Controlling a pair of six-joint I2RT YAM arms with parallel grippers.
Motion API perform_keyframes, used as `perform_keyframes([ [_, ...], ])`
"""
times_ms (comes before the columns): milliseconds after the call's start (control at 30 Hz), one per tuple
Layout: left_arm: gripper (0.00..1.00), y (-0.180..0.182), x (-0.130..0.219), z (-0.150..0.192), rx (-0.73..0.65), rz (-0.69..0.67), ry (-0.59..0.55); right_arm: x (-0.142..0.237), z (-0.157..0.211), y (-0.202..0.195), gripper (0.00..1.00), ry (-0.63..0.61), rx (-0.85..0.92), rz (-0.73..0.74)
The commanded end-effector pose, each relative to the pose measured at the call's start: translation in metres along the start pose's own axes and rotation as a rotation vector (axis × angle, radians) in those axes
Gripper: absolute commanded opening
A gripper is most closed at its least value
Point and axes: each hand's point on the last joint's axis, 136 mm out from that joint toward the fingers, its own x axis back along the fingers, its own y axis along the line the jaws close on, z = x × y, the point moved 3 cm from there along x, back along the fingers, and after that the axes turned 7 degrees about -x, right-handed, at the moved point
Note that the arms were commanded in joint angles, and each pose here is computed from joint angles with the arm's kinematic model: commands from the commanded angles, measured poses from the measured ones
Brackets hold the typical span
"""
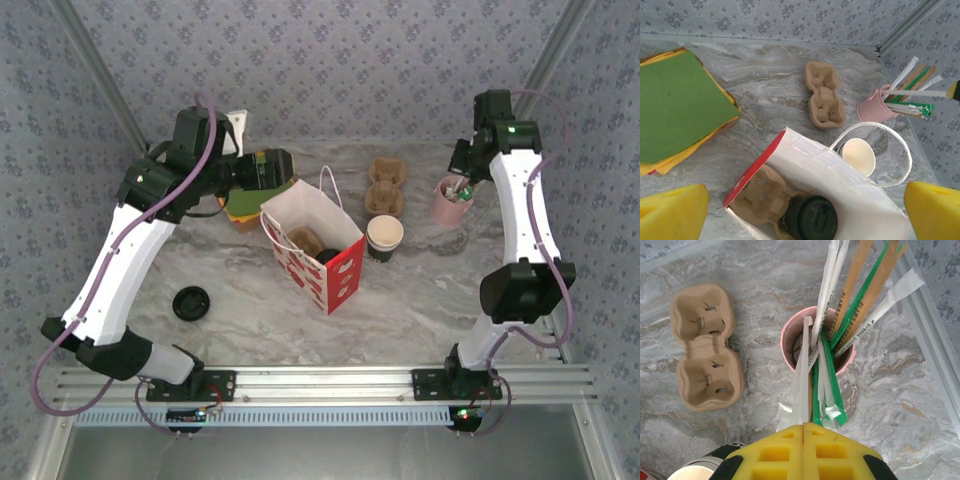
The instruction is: Pack the takeout coffee
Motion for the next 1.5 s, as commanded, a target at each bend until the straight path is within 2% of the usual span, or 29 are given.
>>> perform_keyframes([
  [0,1.00,-0.001,0.011,-0.002,0.004,0.003,-0.033,0.036,-0.007,-0.006,0.00,-0.080,-0.025,-0.007],
  [233,1.00,0.002,0.013,0.000,0.009,-0.012,-0.038,0.090,-0.016,0.004,0.00,-0.217,-0.039,-0.154],
  [567,1.00,0.017,0.018,0.005,0.037,-0.094,-0.056,0.185,-0.002,0.057,0.00,-0.349,0.055,-0.646],
  [633,1.00,0.019,0.019,0.007,0.046,-0.101,-0.058,0.204,0.007,0.073,0.00,-0.348,0.114,-0.760],
  [733,1.00,0.019,0.022,0.010,0.050,-0.099,-0.055,0.223,0.023,0.095,0.00,-0.326,0.202,-0.849],
  [1067,1.00,0.028,0.039,0.020,0.071,-0.134,-0.075,0.257,0.092,0.142,0.00,-0.240,0.470,-0.937],
  [1467,1.00,0.031,0.049,0.029,0.077,-0.135,-0.084,0.241,0.152,0.139,0.00,-0.123,0.665,-0.780],
])
